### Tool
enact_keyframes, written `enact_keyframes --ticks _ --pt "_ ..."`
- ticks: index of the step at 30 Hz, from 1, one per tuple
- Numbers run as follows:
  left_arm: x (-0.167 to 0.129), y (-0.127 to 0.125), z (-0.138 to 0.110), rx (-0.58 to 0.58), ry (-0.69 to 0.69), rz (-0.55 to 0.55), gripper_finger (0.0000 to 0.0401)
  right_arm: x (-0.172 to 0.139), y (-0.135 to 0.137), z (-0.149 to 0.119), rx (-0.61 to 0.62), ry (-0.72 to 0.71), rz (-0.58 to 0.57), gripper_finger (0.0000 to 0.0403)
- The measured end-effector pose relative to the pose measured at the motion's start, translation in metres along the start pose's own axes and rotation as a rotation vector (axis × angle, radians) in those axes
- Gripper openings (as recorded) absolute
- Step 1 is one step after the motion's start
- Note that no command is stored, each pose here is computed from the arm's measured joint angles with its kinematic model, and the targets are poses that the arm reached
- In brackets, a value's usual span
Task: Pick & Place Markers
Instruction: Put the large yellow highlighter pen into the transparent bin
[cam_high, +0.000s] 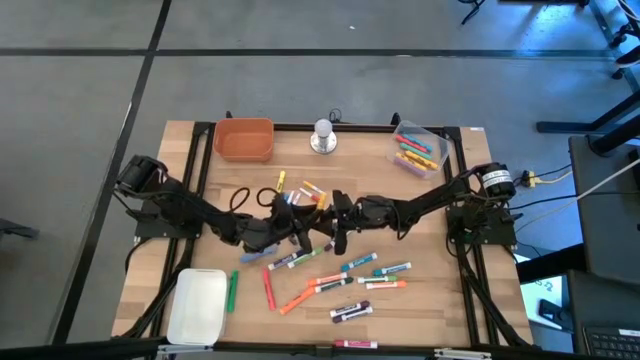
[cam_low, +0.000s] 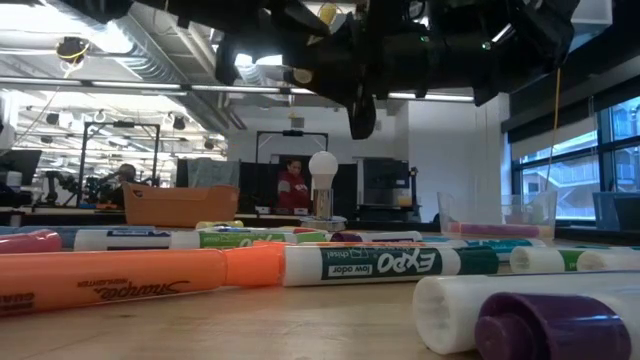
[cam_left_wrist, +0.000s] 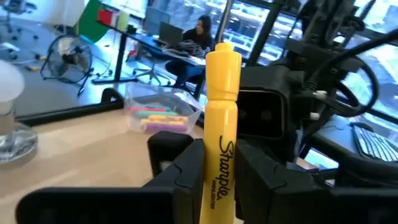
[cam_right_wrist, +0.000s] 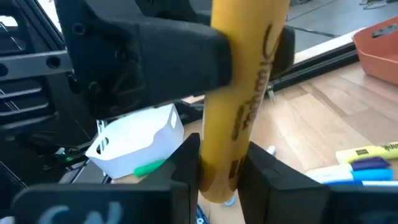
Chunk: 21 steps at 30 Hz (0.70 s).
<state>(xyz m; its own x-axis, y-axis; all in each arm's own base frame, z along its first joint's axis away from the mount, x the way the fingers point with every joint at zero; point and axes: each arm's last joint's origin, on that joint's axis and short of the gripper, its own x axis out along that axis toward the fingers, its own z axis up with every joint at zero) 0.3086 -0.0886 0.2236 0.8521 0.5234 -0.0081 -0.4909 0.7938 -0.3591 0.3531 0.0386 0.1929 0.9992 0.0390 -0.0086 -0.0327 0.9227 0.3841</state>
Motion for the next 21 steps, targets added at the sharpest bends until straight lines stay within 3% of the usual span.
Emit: enact_keyframes --ticks 12,21 --pt "0.002 0.001 0.001 0.053 0.005 -0.028 0.0092 0.0 -0.001 -0.001 -0.095 0.011 -0.023 0.0074" --pt "-0.008 -0.005 0.001 0.22 0.01 -0.006 0.0108 -0.01 -0.02 -0.004 -0.108 0.27 -0.103 0.0074"
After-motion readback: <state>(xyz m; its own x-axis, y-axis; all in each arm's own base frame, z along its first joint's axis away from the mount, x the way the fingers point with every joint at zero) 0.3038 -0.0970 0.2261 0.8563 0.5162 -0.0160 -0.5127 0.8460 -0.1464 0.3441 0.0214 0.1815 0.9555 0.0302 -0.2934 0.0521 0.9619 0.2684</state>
